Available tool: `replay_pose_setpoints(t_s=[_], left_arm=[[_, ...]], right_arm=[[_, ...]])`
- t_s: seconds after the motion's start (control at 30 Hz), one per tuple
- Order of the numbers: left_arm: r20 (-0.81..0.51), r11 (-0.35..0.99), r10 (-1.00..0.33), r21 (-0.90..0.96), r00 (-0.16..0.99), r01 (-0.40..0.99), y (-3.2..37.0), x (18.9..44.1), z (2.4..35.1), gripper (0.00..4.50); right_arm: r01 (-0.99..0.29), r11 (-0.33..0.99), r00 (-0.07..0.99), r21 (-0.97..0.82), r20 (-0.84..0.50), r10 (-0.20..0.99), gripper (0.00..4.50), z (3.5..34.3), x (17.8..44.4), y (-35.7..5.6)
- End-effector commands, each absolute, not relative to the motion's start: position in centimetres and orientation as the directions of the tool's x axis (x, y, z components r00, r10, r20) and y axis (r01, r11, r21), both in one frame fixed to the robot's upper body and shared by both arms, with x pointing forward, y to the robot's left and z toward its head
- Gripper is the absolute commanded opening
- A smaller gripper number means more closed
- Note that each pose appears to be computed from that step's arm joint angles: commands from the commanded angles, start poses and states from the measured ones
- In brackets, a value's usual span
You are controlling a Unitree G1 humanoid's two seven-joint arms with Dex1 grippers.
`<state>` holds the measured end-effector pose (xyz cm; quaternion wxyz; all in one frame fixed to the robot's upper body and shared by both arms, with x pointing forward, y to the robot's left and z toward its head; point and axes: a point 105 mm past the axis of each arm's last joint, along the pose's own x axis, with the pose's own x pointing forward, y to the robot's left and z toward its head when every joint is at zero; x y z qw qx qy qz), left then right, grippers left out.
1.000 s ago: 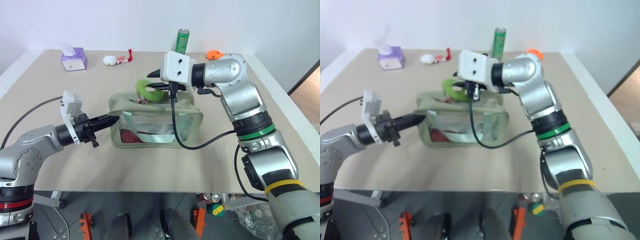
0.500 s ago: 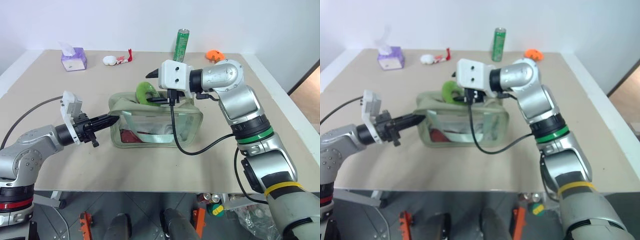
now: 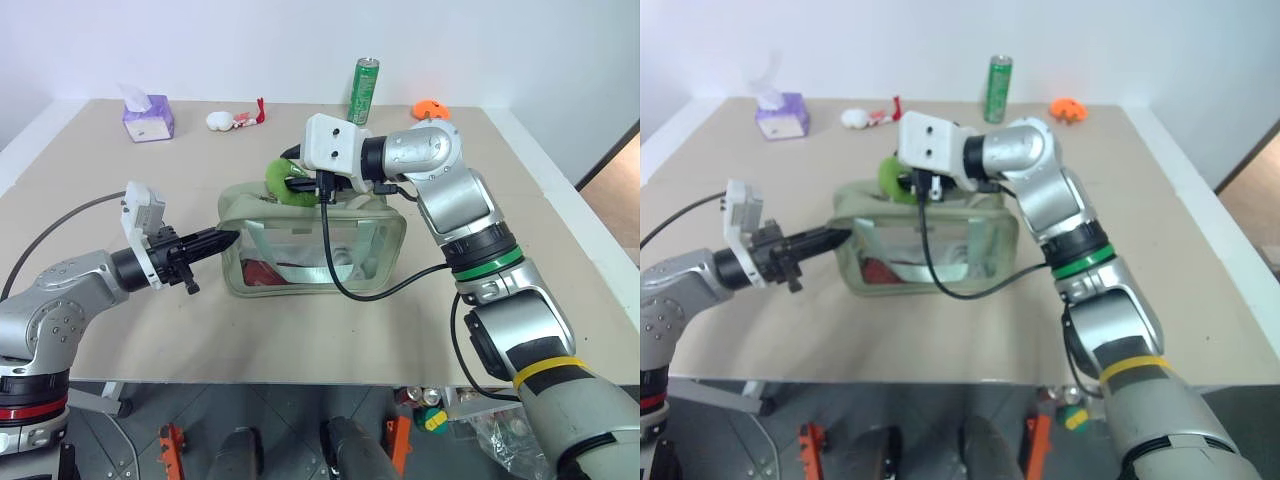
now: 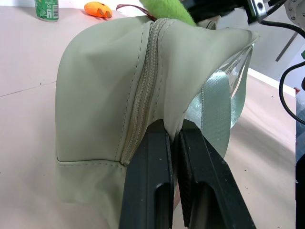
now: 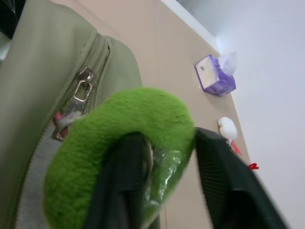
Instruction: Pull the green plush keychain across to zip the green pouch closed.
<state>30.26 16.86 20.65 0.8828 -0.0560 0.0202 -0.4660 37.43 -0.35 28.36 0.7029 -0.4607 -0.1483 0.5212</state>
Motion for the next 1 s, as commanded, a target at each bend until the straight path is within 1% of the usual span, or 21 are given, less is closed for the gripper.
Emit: replay_pose_setpoints(t_s=[0.03,0.37,0.47,0.57,0.67,0.8,0.9,1.0], left_arm=[[0.079,0.553,-0.827,-0.054,0.556,0.831,17.0,29.6,22.5,0.0],[0.078,0.555,-0.826,-0.055,0.558,0.83,17.0,29.8,22.4,0.0],[0.077,0.555,-0.826,-0.057,0.558,0.83,17.0,29.9,22.3,0.0],[0.077,0.553,-0.827,-0.059,0.557,0.831,17.0,29.9,22.2,0.0],[0.077,0.55,-0.829,-0.062,0.553,0.833,16.9,30.0,22.2,0.0],[0.07,0.542,-0.835,-0.067,0.546,0.838,16.8,30.1,22.0,0.0],[0.067,0.532,-0.842,-0.07,0.536,0.844,16.6,30.2,21.9,0.0],[0.066,0.518,-0.85,-0.073,0.523,0.852,16.4,30.4,21.9,0.0]], right_arm=[[-0.559,0.024,0.401,-0.829,-0.245,0.883,0.01,29.8,36.9,0.1],[-0.542,0.051,0.424,-0.839,-0.221,0.878,0.01,30.3,37.2,-0.5],[-0.525,0.085,0.447,-0.847,-0.189,0.874,0.01,31.4,37.5,-1.2],[-0.514,0.123,0.47,-0.849,-0.159,0.868,0.01,32.6,37.6,-2.9],[-0.495,0.137,0.522,-0.858,-0.167,0.837,0.01,33.1,37.8,-6.5],[-0.494,0.117,0.601,-0.862,-0.241,0.762,0.01,32.3,37.8,-11.4],[-0.491,0.093,0.674,-0.866,-0.31,0.671,0.01,31.5,37.6,-15.4],[-0.464,0.066,0.765,-0.883,-0.361,0.534,0.01,30.7,37.8,-19.6]])
